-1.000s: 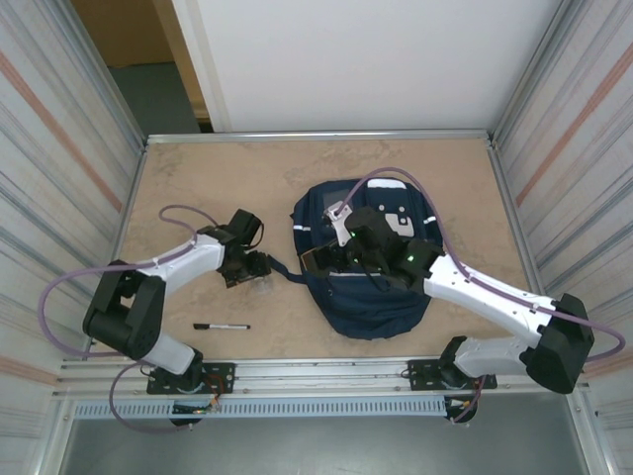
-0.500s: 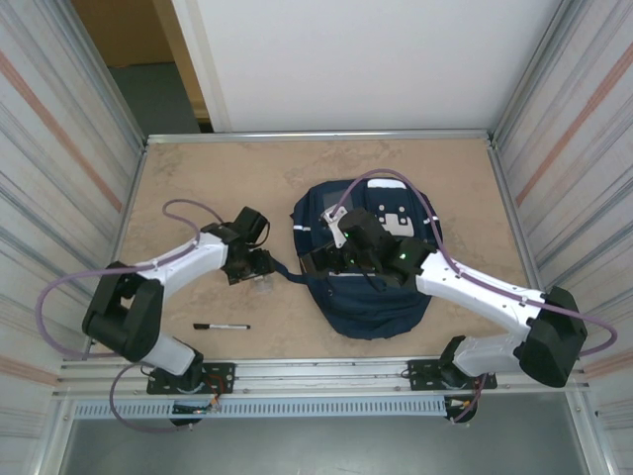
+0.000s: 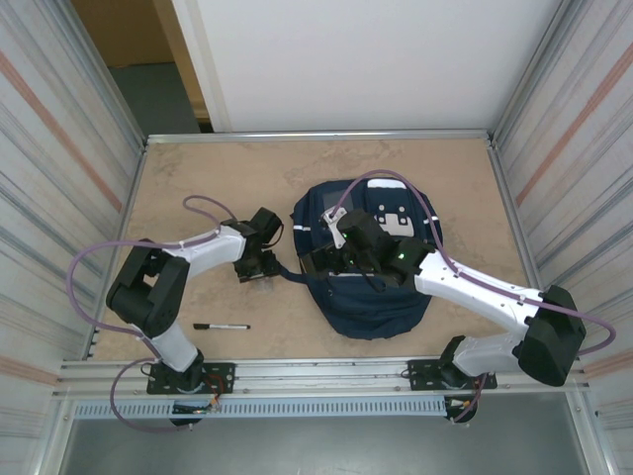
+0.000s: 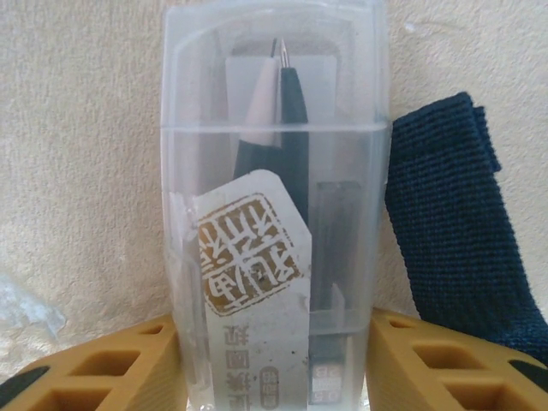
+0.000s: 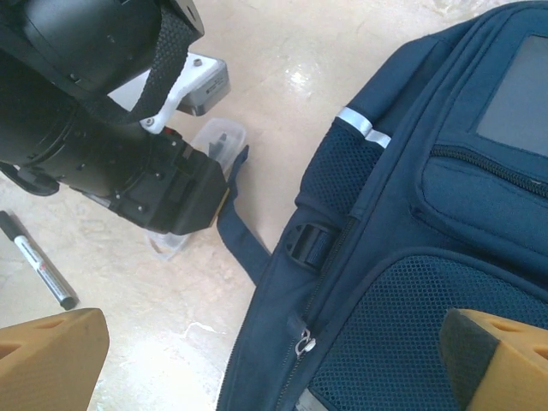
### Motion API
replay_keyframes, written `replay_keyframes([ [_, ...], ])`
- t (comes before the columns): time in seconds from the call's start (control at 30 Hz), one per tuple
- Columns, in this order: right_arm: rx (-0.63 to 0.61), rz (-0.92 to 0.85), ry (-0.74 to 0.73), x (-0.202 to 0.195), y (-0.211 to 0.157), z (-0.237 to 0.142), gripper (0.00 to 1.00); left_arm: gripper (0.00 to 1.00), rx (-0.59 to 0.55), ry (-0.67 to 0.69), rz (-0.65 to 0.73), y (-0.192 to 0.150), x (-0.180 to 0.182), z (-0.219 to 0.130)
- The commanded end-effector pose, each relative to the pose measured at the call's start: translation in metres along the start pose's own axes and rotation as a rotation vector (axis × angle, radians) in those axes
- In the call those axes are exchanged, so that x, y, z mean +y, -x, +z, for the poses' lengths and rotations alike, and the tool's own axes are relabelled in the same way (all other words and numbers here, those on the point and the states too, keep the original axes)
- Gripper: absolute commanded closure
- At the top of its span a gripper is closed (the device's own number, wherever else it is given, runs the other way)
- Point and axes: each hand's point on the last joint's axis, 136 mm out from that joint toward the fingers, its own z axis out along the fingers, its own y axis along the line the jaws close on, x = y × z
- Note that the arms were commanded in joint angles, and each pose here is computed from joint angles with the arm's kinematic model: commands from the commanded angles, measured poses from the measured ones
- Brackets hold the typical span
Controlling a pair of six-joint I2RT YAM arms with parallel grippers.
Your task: Pack the student bag
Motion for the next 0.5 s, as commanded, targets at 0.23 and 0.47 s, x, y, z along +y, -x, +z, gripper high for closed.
replay_keyframes([
  [0.23,0.008,0.005,0.022,0.007,0.002,0.002,0.01,0.50,0.067,0.036,0.025,-0.038,0.022,-0.006],
  [0.47,0.016,0.000,0.033,0.009,-0.001,0.001,0.01,0.44,0.034,-0.005,-0.002,-0.054,0.027,-0.026],
])
